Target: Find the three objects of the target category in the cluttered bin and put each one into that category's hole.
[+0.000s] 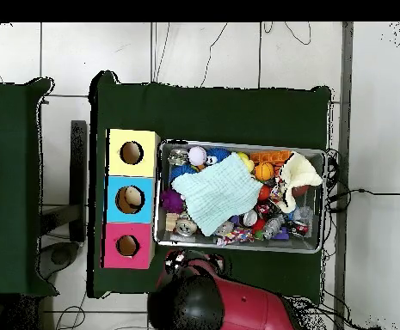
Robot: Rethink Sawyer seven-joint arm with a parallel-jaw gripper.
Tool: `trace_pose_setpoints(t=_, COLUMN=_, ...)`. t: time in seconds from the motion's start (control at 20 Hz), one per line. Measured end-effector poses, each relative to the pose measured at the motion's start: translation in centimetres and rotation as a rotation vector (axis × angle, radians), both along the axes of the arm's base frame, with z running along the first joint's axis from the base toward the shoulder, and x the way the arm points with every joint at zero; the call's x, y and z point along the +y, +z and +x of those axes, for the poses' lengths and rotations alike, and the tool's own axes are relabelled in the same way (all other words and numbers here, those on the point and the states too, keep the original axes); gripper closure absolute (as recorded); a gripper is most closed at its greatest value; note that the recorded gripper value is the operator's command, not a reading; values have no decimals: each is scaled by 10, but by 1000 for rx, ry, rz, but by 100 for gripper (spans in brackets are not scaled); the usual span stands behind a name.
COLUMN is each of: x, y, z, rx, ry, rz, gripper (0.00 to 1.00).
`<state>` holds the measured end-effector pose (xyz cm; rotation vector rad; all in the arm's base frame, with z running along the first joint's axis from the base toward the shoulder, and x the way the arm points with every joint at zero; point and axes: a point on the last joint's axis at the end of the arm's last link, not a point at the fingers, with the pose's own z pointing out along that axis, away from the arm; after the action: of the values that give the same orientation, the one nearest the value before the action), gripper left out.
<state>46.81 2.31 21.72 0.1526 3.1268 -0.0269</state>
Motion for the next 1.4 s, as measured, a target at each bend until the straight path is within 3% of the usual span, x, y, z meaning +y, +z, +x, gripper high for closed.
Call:
trace_pose_setpoints(t=0.2, x=-23, y=-14, z=-3, rx=-14, ry=4, rz=-32, gripper=0)
trace_pose_setpoints(t=0.65, x=-55, y=-58, z=-13, rx=-70, ry=73, rz=-93, gripper=0)
trace_pose_setpoints(t=1.0, x=-66, y=-94, z=-28, rx=-70, ry=133, rz=-98, gripper=0)
trace_pose_setpoints(t=1.4, x=-65, y=-135, z=-50, rx=-49, ry=203, rz=-73, gripper=0)
